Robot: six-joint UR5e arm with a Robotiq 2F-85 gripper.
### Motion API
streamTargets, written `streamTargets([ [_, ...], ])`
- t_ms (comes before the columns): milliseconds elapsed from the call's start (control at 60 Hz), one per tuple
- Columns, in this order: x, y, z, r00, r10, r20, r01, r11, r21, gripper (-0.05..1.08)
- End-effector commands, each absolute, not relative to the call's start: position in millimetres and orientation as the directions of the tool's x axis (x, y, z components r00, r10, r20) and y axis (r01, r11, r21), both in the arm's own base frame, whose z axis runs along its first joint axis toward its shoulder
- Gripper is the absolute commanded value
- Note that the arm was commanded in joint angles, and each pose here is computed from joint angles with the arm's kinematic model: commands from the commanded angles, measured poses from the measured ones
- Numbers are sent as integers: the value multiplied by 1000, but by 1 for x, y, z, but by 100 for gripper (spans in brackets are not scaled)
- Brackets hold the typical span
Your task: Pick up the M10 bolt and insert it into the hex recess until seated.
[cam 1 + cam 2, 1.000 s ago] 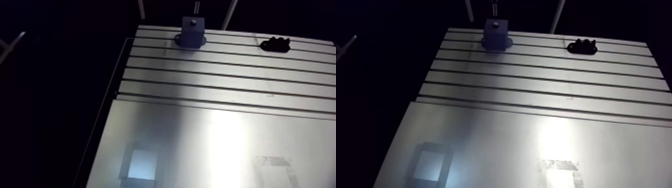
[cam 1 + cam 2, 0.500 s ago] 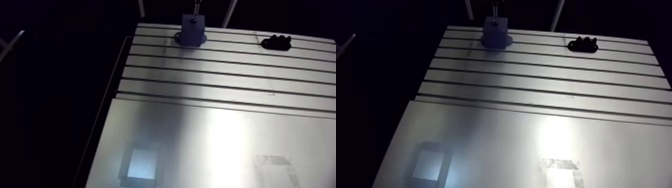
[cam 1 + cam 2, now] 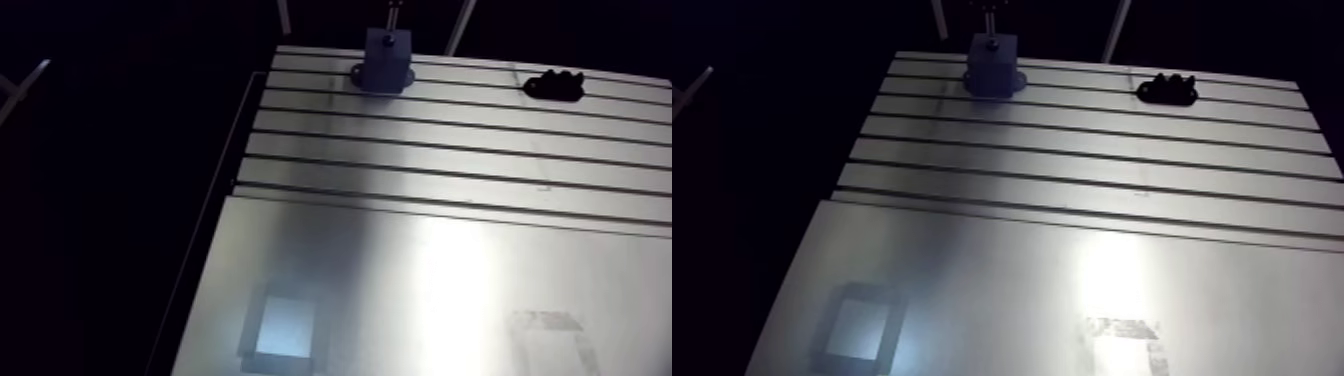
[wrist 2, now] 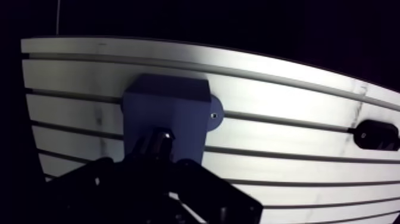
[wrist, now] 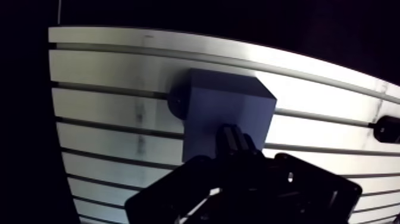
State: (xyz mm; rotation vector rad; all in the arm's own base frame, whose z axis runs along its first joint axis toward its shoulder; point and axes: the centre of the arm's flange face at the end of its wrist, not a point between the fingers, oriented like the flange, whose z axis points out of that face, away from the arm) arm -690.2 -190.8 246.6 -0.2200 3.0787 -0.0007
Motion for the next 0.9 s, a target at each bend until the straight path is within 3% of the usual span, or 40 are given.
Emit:
streamTargets([
  [17,-688,-191,244,-988,-143,-61,-143,990,-3,108],
  [900,-686,-190,240,-987,-147,-69,-148,989,1,108],
])
